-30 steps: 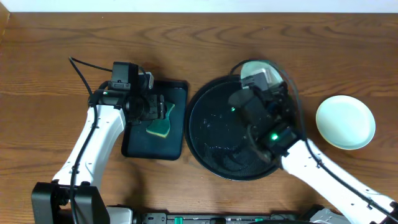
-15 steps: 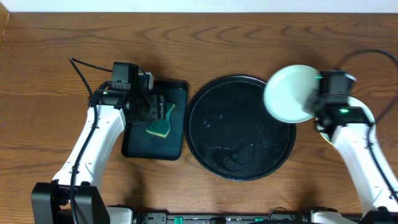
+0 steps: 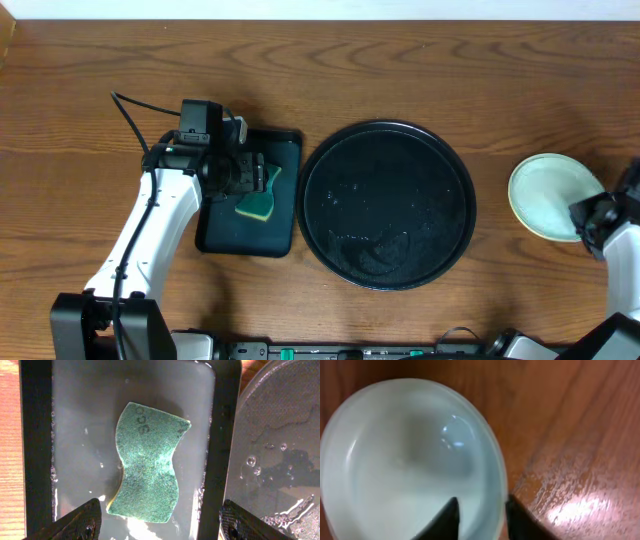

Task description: Clean dirty plates on tray and stack at the side

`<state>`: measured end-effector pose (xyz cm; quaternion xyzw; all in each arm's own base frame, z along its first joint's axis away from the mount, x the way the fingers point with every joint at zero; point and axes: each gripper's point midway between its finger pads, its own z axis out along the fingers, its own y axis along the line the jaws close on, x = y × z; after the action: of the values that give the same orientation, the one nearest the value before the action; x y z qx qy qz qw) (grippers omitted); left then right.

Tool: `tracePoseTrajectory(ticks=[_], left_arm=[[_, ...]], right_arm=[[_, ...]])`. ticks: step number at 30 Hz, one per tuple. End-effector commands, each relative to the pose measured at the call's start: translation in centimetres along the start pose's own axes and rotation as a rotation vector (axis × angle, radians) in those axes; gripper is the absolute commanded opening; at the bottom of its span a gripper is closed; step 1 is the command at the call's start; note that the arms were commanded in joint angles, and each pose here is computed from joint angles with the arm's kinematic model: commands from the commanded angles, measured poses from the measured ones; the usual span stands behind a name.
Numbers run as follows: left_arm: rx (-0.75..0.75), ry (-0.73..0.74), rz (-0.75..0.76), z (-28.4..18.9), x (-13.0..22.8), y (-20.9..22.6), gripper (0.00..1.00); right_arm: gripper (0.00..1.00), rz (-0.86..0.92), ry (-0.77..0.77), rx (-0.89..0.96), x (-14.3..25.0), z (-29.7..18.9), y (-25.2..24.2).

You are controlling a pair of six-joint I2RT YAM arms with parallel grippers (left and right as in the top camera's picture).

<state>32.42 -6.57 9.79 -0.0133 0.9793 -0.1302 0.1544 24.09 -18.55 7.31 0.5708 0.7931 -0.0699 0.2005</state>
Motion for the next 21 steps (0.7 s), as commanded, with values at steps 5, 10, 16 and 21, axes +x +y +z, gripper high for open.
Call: tracePoseTrajectory(ticks=[5,10,16,21], left_arm=[[-0.012,0.008,-0.009,0.1,0.3,0.3,0.77],[-0.098,0.005,-0.134,0.0,0.5,1.8,0.77],[-0.17,0.067,-0.176,-1.2,1.7,2.6,0.77],[-0.232,0.162,-0.187,-3.0,4.0,3.3,0.77]], right_arm=[[0.54,-0.341,0.161,-0.615,3.7,-3.4,9.9],[0.73,-0.677,0.206,-0.937,8.9,-7.8,14.8],[0.99,-0.946,0.231,-0.813,14.7,-7.6,15.2],[0.99,-1.107,0.268,-0.606,16.8,-7.5,12.9]])
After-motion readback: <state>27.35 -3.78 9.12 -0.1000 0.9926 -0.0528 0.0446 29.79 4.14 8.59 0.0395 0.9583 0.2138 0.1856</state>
